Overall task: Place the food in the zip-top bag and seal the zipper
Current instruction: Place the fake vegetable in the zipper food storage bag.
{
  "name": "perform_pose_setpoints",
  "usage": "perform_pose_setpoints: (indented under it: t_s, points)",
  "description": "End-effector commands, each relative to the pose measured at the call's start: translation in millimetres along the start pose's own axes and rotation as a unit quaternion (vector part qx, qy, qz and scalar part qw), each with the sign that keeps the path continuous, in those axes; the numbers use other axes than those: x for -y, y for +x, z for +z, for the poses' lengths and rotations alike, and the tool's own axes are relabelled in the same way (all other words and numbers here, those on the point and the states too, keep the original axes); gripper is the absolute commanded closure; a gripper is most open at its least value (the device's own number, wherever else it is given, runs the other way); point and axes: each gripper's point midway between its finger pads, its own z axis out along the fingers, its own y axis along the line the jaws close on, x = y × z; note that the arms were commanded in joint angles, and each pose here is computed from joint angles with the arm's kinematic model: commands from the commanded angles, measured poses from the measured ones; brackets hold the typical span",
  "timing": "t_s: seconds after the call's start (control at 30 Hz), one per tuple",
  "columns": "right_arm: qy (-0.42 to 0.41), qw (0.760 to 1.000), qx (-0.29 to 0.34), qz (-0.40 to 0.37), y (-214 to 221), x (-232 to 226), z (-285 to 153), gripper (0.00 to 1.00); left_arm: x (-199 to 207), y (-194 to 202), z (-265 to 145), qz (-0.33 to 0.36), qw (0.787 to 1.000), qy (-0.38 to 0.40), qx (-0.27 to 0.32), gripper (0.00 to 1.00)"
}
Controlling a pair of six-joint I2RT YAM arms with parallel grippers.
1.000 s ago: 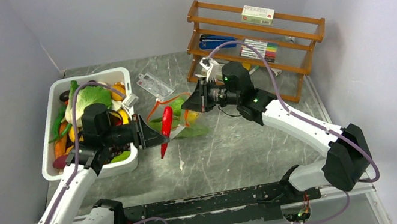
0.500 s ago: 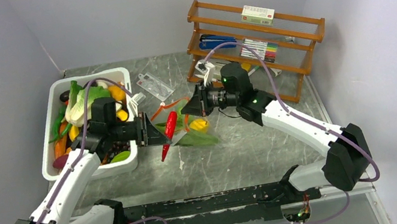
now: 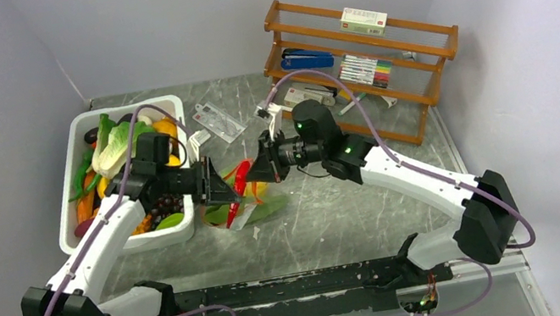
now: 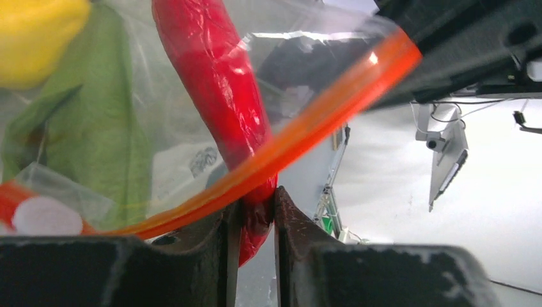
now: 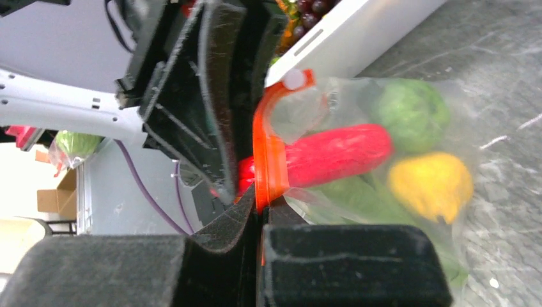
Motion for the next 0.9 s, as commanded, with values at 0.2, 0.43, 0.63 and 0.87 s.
perform_pose_setpoints:
  t_s: [0.2,0.43,0.63,0.87]
  points:
    - [0.0,0.999,0.019,-0.041,-11.9,-17.7,5.1,1.0,-4.8,-14.4,-3.8,0.012,0.998,-0.052,0.017,0.62]
    - [0.018,0.999,0.026,-0.029,-12.6,-12.6,3.3,1.0,0.8,-20.4,-13.3,0.031,0.996,-0.078,0.04,0.37]
    - [0.037,0.998,0.044,-0.022,-21.9,-8.8,-3.1,1.0,12.3,-35.6,-29.6,0.069,0.987,-0.114,0.087,0.16]
    - [0.054,0.996,0.063,-0.018,-28.0,-7.2,-13.9,1.0,20.4,-69.7,-63.1,0.111,0.957,-0.203,0.174,0.0]
